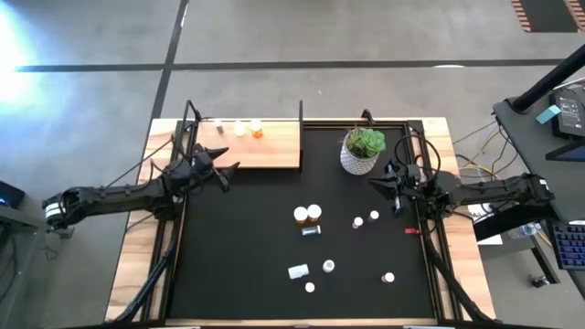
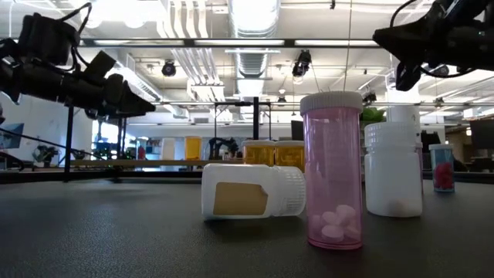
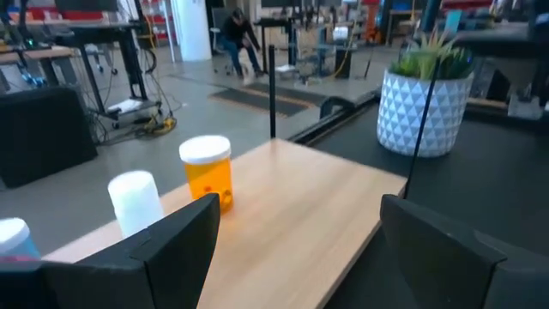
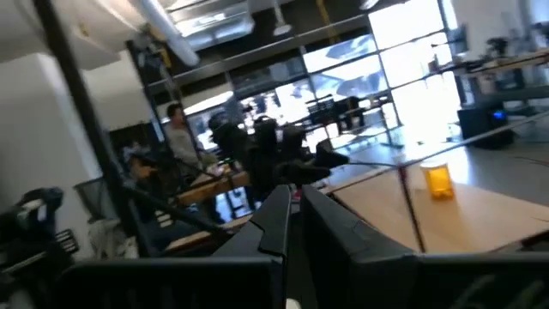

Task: Pick and place medicine bottles onto shelf by color
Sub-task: Put the top pink pill bottle on the shelf

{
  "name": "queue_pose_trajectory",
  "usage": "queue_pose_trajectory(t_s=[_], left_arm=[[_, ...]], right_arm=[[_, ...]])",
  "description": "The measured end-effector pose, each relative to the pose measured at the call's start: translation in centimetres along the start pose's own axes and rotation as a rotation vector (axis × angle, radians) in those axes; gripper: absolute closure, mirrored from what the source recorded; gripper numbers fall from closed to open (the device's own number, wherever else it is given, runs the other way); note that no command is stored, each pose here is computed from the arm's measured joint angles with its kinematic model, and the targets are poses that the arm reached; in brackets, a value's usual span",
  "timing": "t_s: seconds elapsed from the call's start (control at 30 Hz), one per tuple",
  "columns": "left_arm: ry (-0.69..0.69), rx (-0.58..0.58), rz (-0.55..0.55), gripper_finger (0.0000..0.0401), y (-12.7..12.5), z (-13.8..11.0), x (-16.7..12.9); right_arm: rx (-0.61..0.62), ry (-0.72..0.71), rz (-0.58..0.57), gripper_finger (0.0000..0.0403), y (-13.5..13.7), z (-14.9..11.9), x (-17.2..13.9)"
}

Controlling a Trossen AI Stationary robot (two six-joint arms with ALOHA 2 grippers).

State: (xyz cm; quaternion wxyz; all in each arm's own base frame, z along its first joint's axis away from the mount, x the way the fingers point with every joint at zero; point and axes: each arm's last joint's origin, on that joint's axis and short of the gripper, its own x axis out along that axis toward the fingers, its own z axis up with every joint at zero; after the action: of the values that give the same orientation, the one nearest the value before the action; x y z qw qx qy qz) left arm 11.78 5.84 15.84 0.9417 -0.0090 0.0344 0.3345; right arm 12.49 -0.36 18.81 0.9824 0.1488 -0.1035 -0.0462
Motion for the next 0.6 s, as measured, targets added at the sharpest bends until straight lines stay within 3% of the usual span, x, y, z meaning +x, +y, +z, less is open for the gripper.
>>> queue_pose_trajectory(t_s=[0.23,0.6], left_arm=[[-0.091,-0.027,-0.001,0.0095,0.2,1.0,-0.6],[-0.246,-0.071,-0.003,0.0095,0.5,2.5,-1.9]], right_arm=[[0.01,0.031,-0.022,0.038,0.0,0.0,0.2],[-0.032,0.192,-0.123,0.038,0.1,0.2,1.9]])
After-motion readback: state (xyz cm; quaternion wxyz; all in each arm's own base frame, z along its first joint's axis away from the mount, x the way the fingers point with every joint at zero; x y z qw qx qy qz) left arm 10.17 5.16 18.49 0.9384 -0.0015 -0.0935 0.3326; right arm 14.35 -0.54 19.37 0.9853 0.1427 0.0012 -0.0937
